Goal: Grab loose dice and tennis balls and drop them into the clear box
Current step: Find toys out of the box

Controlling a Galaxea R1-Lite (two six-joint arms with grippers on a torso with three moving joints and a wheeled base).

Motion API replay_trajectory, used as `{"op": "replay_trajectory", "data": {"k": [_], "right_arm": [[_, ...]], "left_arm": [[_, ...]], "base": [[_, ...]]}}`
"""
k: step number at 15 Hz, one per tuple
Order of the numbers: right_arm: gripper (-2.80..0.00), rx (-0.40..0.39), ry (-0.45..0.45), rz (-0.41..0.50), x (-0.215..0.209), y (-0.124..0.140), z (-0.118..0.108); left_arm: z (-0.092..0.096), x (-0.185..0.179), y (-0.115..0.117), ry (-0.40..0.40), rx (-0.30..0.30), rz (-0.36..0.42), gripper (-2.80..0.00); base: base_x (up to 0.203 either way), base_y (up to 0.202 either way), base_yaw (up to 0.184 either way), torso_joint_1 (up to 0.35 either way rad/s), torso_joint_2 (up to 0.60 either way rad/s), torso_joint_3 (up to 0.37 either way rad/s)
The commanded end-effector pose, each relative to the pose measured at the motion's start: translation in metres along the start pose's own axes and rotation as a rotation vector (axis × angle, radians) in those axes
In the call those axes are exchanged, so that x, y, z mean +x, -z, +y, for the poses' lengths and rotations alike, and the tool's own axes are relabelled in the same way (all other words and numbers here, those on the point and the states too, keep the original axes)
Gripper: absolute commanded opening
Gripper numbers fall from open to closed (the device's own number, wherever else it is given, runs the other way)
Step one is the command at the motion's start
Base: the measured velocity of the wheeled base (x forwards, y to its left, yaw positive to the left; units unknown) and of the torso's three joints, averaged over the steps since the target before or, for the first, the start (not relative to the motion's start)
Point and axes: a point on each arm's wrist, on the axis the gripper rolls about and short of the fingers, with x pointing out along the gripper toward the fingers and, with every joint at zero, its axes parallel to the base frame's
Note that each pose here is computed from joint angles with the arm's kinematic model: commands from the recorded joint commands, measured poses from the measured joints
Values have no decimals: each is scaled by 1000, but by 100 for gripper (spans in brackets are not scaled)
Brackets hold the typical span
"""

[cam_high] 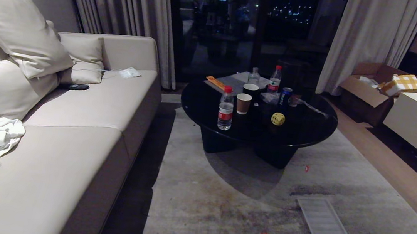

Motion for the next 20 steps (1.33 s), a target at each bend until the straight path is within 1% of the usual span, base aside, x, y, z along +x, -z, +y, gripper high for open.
{"op": "replay_trajectory", "data": {"k": [1, 4, 12, 20], "right_arm": [[-280, 0, 0, 11, 1, 3, 0], [-280, 0, 0, 10, 1, 3, 0], [-280, -1, 0, 11, 1, 3, 0], [-280, -1, 0, 10, 1, 3, 0]], "left_arm": [[0, 0, 0, 2, 2, 2, -280], [0, 0, 1, -1, -1, 4, -280], [0, 0, 1, -1, -3, 4, -280], [0, 0, 1, -1, -9, 4, -280]], "base": [[183, 0, -3, 6, 6, 6], [147, 0, 1, 4, 5, 1], [0, 0, 0, 0, 0, -3], [0, 0, 0, 2, 1, -181]]}}
